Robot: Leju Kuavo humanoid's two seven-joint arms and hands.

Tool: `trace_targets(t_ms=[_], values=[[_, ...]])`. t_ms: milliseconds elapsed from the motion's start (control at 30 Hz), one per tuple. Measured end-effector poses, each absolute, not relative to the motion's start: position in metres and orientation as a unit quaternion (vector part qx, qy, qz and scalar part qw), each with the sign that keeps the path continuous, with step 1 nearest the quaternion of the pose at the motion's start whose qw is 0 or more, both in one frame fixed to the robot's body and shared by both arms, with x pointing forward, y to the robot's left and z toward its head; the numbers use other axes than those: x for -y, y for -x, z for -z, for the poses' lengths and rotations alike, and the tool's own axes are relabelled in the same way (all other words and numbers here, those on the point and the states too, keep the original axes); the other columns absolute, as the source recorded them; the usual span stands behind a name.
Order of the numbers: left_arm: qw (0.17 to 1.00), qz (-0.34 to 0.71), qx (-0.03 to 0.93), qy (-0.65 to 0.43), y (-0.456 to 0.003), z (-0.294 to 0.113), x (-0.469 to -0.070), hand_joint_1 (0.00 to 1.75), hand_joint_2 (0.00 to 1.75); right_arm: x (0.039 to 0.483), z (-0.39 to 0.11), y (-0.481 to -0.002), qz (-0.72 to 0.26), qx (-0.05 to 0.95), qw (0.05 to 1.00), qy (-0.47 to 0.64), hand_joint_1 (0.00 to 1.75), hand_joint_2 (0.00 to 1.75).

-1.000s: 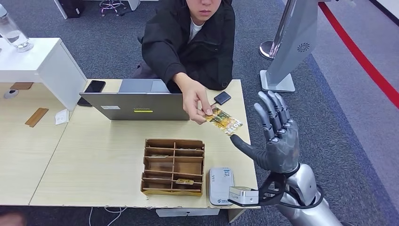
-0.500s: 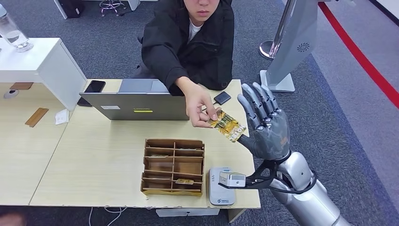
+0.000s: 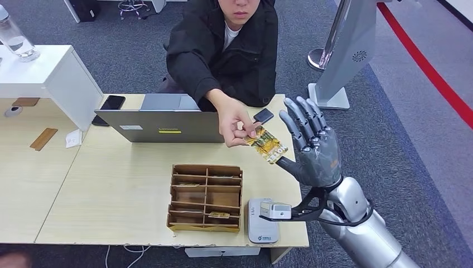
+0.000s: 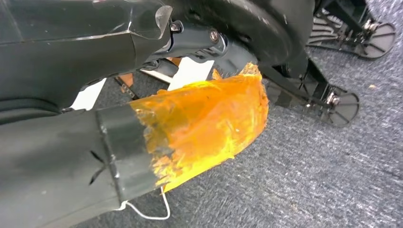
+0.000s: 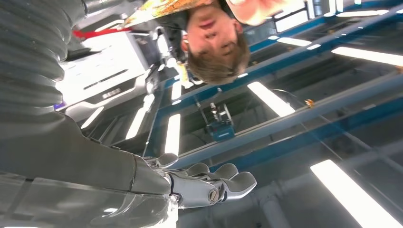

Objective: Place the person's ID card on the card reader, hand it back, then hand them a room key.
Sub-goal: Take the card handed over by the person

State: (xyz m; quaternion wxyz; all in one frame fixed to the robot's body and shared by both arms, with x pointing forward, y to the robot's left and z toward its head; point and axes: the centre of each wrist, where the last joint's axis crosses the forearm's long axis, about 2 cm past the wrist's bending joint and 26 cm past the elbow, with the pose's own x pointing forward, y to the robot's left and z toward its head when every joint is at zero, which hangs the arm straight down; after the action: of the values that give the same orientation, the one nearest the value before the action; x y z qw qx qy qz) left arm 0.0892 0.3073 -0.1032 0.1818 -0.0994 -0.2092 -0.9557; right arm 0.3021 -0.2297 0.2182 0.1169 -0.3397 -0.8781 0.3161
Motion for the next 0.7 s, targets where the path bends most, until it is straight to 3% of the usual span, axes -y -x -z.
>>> trace_targets(t_ms=[233,500,700], values=[[0.227,0.952,0.189,0.077,-0.112,0.098,-0.31,0.0,0.0,0.226,-0.241,-0.326,-0.303,0.897,0.1,0.305,0.0,1.75],[0.439,0.889,0.115,0.06,-0.113,0.099,-0.316,0.0,0.0,0.217,-0.253,-0.338,-0.307,0.901,0.093,0.291,0.0,1.75],[0.528,0.837,0.109,0.093,-0.094,0.103,-0.315,0.0,0.0,0.217,-0.242,-0.33,-0.326,0.883,0.092,0.324,0.0,1.75]])
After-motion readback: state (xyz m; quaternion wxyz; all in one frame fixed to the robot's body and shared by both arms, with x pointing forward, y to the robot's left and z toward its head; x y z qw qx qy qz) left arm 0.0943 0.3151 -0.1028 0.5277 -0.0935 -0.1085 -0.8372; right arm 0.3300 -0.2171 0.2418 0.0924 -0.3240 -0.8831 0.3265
